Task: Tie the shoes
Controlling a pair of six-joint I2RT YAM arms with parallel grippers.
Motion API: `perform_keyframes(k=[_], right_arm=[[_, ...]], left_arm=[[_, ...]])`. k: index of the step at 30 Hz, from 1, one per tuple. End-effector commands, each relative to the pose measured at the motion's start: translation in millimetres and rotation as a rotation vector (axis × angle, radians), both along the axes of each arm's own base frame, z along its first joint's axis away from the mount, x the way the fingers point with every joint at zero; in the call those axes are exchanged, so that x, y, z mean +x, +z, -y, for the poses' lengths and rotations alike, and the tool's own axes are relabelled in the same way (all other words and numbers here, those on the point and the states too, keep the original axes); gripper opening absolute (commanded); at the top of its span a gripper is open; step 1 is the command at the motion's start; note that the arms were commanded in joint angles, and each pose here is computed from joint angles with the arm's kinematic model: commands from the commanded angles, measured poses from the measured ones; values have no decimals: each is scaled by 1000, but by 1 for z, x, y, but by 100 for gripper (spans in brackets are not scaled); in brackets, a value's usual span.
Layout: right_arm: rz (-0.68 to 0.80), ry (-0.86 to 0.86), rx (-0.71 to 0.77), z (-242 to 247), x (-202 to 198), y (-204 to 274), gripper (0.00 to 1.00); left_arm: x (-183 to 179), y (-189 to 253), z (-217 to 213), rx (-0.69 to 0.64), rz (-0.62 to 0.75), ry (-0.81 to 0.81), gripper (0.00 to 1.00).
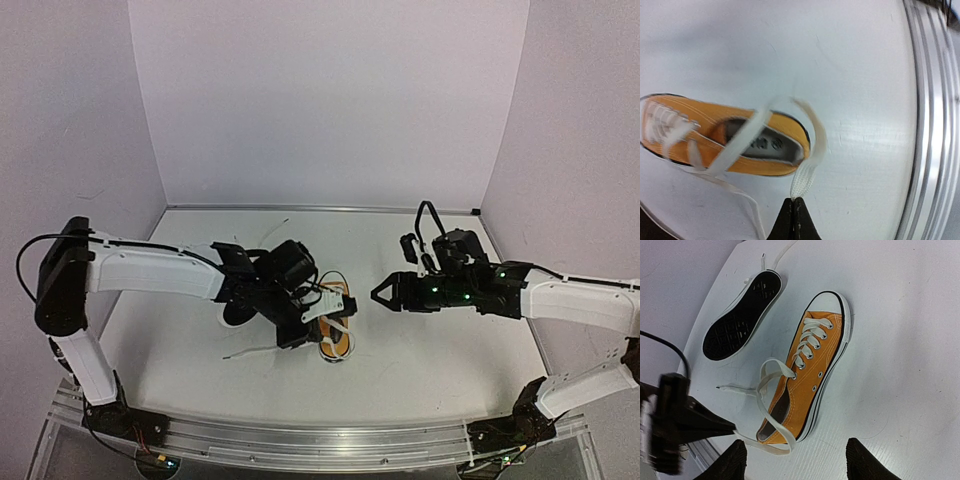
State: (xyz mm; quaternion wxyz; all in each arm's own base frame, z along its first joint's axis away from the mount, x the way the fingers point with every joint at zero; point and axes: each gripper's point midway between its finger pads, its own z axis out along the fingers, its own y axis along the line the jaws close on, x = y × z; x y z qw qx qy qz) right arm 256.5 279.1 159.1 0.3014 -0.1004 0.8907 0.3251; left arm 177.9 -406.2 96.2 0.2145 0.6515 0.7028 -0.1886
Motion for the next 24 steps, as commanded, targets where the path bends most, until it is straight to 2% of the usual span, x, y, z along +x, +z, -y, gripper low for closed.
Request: perform_keyframes(k=[1, 4, 7, 10, 13, 16, 21, 24], right_arm=[[68, 4, -22, -2, 14, 12, 64], [74, -1, -38, -3, 20, 10, 64], [72, -2, -44, -3, 22, 8, 63], [72, -5, -46, -2, 23, 8, 63], [67, -6, -47, -1, 22, 6, 63], [57, 7, -51, -2, 20, 2, 62], [47, 74, -54, -16, 21, -7, 57], [63, 121, -59, -25, 24, -11, 53]], left_arm=[[48, 104, 23, -378, 40, 227, 0], [75, 133, 21, -512, -23, 347, 0], [92, 145, 22, -583, -73, 457, 0], [113, 152, 12, -623, -69, 628, 0], [138, 155, -14, -666, -40, 867, 0], [154, 154, -38, -750, -71, 1097, 0], [167, 143, -56, -867, -107, 1293, 0], [175, 125, -62, -876, -119, 1392, 0]])
